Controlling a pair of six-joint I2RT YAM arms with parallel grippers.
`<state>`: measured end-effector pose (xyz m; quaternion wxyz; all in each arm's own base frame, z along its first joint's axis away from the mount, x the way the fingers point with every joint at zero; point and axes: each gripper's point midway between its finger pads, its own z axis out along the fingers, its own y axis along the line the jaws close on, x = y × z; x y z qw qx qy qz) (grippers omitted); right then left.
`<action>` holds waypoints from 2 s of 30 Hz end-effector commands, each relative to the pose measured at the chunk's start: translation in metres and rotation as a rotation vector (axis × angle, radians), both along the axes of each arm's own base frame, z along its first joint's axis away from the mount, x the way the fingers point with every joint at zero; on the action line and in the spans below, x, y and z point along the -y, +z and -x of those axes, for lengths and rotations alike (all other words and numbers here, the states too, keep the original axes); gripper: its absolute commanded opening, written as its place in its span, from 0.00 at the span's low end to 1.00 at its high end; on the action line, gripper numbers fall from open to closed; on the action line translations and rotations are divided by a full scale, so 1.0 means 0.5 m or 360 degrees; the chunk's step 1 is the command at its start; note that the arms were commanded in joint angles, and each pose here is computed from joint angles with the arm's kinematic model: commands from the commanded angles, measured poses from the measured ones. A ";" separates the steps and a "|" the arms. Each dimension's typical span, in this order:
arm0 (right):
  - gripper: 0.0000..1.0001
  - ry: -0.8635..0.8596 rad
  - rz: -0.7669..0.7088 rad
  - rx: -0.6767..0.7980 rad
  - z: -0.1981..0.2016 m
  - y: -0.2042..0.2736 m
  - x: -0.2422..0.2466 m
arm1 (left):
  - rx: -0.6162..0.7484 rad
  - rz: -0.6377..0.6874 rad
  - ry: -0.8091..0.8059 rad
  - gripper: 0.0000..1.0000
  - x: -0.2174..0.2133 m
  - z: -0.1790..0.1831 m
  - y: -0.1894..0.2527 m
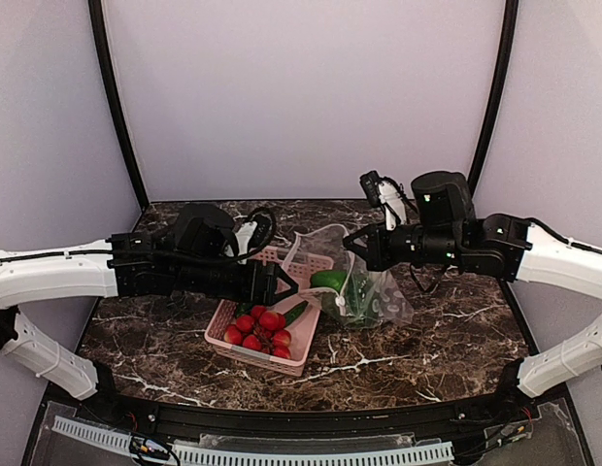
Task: Place the food in the zip-top bag and seal the zipper
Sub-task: Adjust the zipper food storage bag at the center of the board.
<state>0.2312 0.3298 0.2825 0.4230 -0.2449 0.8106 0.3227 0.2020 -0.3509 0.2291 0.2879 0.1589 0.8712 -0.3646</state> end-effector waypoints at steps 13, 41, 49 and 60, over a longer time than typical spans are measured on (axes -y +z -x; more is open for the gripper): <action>0.00 0.0024 -0.0116 0.0043 0.003 0.047 -0.016 | -0.0101 0.0091 0.0161 0.53 0.004 -0.064 -0.059; 0.00 -0.0430 -0.0065 0.0142 -0.048 0.121 0.125 | 0.0152 0.0410 -0.0264 0.01 0.153 -0.094 0.186; 0.00 -0.0417 -0.0049 0.0084 -0.049 0.092 0.115 | 0.0120 0.0321 -0.0192 0.01 0.124 -0.100 0.145; 0.00 -0.0391 -0.0068 0.0061 -0.047 0.085 0.105 | 0.0131 0.0217 -0.0124 0.50 0.088 -0.099 0.113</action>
